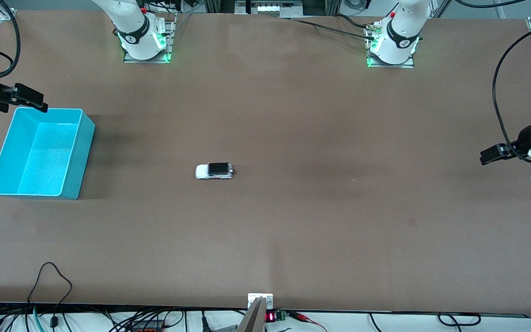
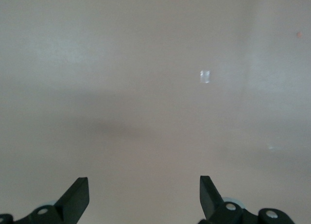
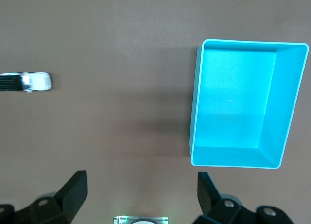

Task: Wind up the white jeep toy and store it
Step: 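Raise the left gripper away while the jeep rolls toward the bin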

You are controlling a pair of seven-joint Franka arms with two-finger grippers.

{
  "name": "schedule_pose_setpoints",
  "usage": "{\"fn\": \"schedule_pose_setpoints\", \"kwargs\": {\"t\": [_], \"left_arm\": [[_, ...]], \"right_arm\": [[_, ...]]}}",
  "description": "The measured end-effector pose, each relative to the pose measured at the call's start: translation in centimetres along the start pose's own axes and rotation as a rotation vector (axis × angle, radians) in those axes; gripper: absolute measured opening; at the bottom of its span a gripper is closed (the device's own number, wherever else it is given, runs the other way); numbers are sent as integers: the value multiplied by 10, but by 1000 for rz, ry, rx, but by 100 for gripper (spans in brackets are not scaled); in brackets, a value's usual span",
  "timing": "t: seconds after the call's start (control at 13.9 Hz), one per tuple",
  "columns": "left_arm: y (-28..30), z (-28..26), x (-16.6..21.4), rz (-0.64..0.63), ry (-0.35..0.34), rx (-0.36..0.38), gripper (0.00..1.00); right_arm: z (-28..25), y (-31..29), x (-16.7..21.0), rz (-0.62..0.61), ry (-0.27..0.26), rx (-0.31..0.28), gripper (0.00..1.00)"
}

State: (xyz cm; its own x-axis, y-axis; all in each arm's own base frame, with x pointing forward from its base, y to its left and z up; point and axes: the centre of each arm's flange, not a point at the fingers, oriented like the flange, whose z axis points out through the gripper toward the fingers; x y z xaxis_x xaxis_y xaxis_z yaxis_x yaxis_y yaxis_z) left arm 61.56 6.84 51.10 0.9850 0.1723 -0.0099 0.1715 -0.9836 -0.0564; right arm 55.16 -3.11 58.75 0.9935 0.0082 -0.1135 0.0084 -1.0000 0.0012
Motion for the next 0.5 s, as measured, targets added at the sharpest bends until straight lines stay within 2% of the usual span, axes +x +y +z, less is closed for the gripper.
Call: {"fn": "schedule_pose_setpoints", "kwargs": {"t": [0.29,0.5], "left_arm": [[23,-7,1,62,29,-15,100],[25,-3,-2,195,-4,-8,100]], "right_arm": [[0,0,0,0,0,0,100],[0,0,0,0,0,0,100]]}}
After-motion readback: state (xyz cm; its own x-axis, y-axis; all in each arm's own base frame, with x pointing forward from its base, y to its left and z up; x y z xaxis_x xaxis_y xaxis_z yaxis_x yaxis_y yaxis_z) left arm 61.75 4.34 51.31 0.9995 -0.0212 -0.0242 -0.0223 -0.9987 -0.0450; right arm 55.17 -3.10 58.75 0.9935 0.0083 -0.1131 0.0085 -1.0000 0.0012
